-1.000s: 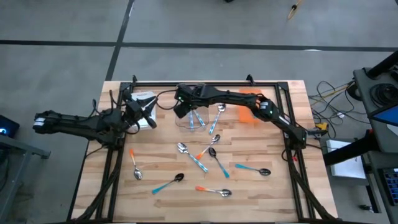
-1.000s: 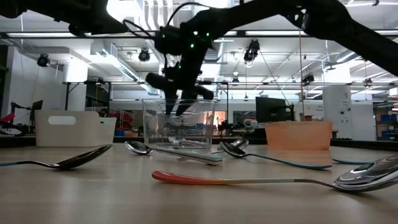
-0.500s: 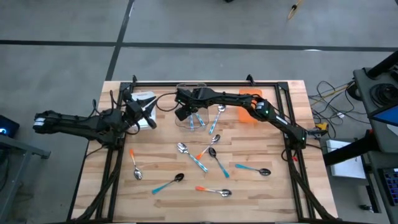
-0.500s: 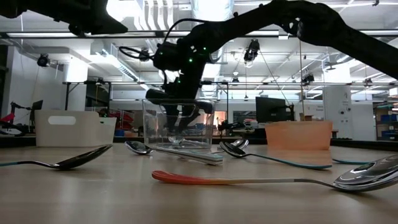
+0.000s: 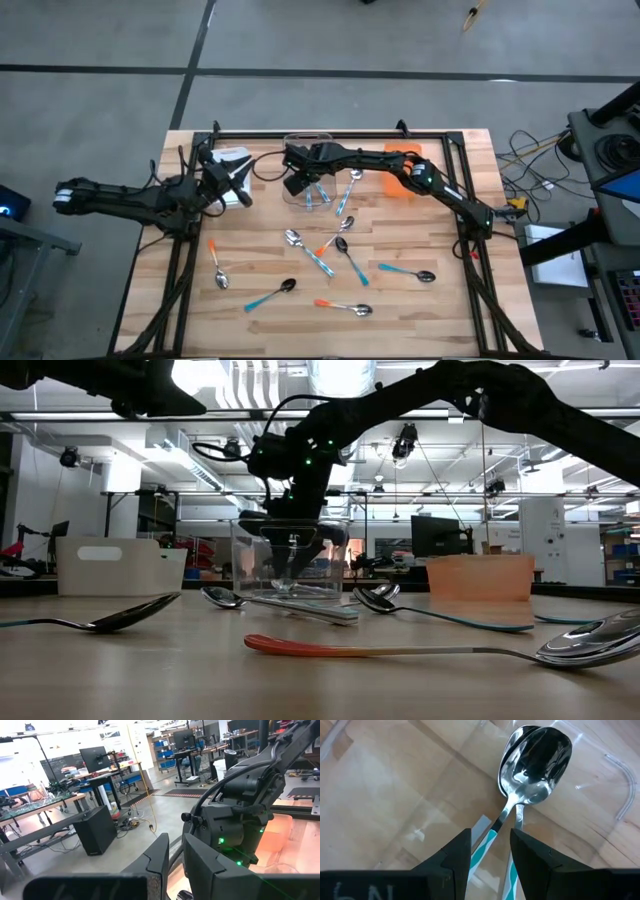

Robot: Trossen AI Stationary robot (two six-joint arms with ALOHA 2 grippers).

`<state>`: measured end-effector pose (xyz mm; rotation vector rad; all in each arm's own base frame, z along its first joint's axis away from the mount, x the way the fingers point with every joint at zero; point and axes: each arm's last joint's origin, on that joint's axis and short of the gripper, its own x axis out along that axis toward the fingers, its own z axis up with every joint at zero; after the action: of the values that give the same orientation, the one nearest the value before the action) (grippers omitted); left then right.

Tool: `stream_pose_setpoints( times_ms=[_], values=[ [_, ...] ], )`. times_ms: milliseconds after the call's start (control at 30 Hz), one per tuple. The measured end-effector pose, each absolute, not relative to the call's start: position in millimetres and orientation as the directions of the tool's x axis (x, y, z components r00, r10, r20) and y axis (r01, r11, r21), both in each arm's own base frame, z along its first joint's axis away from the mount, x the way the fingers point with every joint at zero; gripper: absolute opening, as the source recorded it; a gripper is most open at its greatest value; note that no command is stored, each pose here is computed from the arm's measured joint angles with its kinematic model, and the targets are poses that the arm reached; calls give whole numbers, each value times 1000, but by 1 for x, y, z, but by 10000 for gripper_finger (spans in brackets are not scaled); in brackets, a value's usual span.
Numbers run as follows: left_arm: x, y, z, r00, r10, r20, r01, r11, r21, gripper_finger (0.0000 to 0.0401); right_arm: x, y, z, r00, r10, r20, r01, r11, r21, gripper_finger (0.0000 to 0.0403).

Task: Sort silverware by color (type)
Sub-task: Put the blue patterned spoon into the transparent bin

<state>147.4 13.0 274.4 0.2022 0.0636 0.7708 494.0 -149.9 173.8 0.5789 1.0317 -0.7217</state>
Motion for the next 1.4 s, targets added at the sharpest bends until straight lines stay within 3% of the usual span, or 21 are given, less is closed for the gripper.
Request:
stream_pose_setpoints(
  times_ms=[267,633,1033,1400],
  values=[
    [148,13,274,717,697,15,-685,699,206,40,494,-148,173,327,-247,-912,738,670,83,127],
    [148,13,274,717,697,14,-684,699,211,40,495,-146,174,367,-131,-921,730,655,198,127],
    [149,13,274,717,697,12,-683,699,213,40,497,-144,185,405,-103,-909,694,681,232,126],
    [149,13,273,717,697,11,-683,699,214,40,501,-138,188,429,-57,-902,672,688,276,86]
  ],
)
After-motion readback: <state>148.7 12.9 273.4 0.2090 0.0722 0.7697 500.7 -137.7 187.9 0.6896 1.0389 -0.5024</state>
